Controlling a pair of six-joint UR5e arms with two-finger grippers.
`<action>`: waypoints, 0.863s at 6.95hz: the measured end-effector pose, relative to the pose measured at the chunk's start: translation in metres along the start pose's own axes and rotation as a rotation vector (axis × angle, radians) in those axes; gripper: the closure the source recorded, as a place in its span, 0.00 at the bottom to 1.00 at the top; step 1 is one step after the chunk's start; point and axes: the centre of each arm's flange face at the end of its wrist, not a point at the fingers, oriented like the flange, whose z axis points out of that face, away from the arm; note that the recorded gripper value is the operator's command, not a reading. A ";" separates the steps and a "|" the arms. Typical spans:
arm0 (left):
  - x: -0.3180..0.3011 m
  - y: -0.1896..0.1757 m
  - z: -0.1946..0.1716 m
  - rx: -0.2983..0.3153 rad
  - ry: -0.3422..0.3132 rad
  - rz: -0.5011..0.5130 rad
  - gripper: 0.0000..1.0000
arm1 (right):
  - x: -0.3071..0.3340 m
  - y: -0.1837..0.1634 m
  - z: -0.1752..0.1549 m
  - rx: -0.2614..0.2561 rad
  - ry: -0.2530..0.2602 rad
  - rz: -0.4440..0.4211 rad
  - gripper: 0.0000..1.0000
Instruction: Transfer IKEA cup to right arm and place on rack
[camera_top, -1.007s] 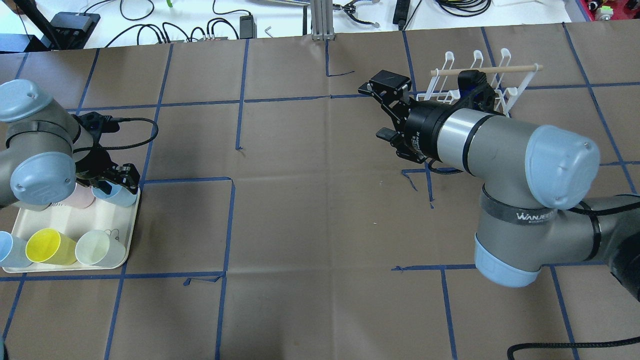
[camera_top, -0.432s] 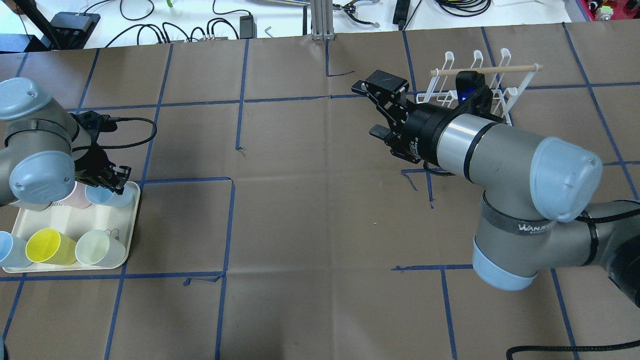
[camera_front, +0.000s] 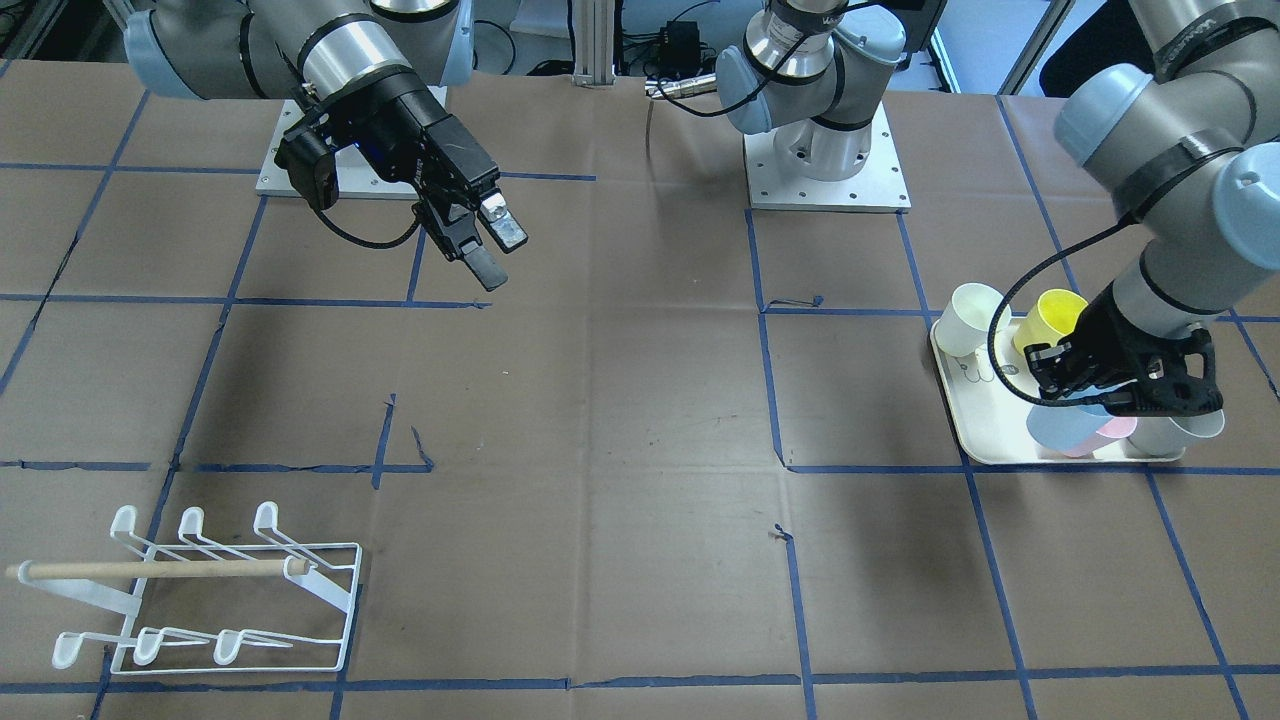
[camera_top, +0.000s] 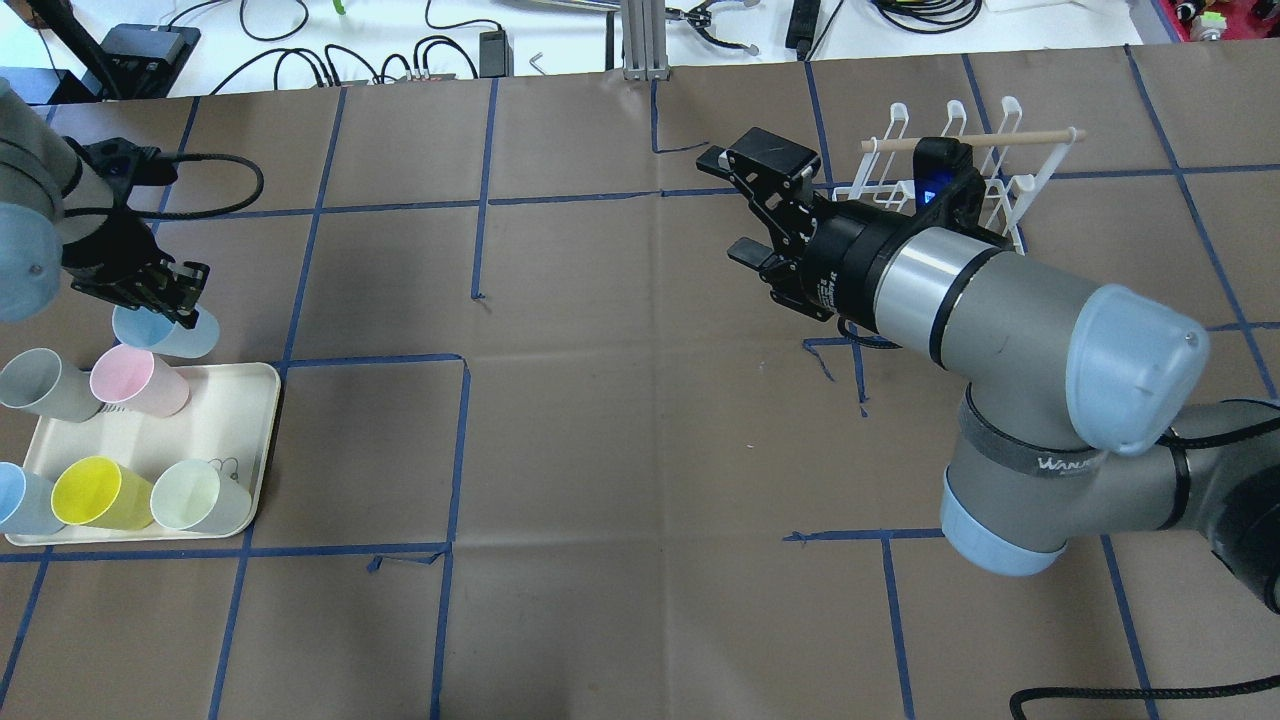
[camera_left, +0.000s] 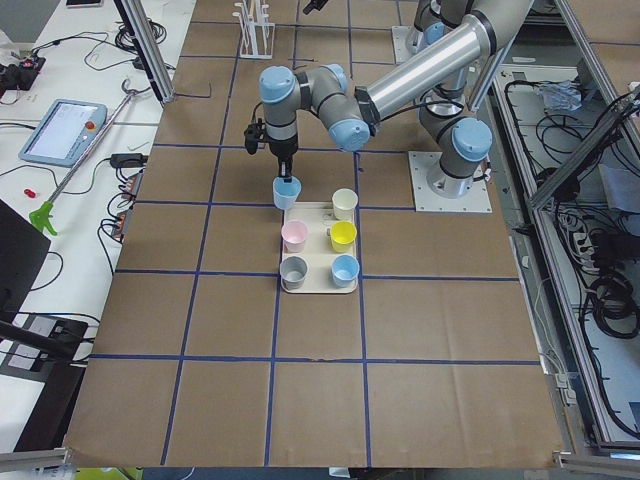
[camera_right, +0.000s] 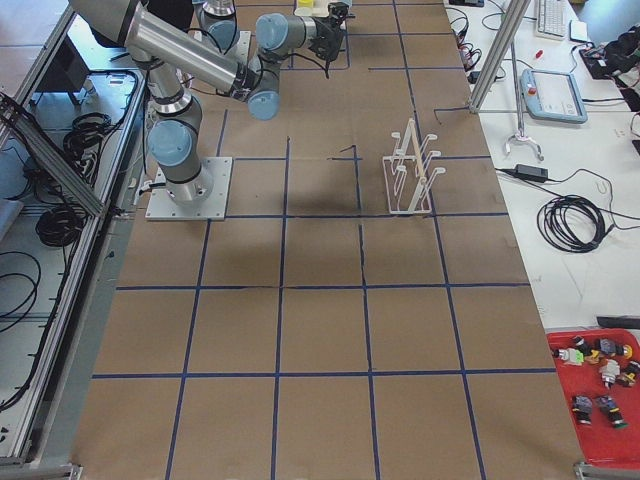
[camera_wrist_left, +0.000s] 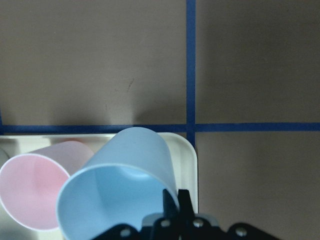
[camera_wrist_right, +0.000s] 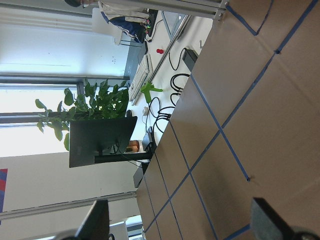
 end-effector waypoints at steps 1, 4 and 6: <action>-0.003 -0.010 -0.037 -0.020 0.016 0.006 1.00 | -0.001 -0.001 -0.001 0.022 -0.006 0.007 0.00; 0.011 -0.031 -0.092 0.000 0.079 0.046 1.00 | -0.001 -0.003 -0.001 0.041 -0.015 0.005 0.00; 0.052 -0.054 -0.106 0.169 0.159 0.124 1.00 | -0.001 -0.004 -0.001 0.045 -0.018 0.003 0.00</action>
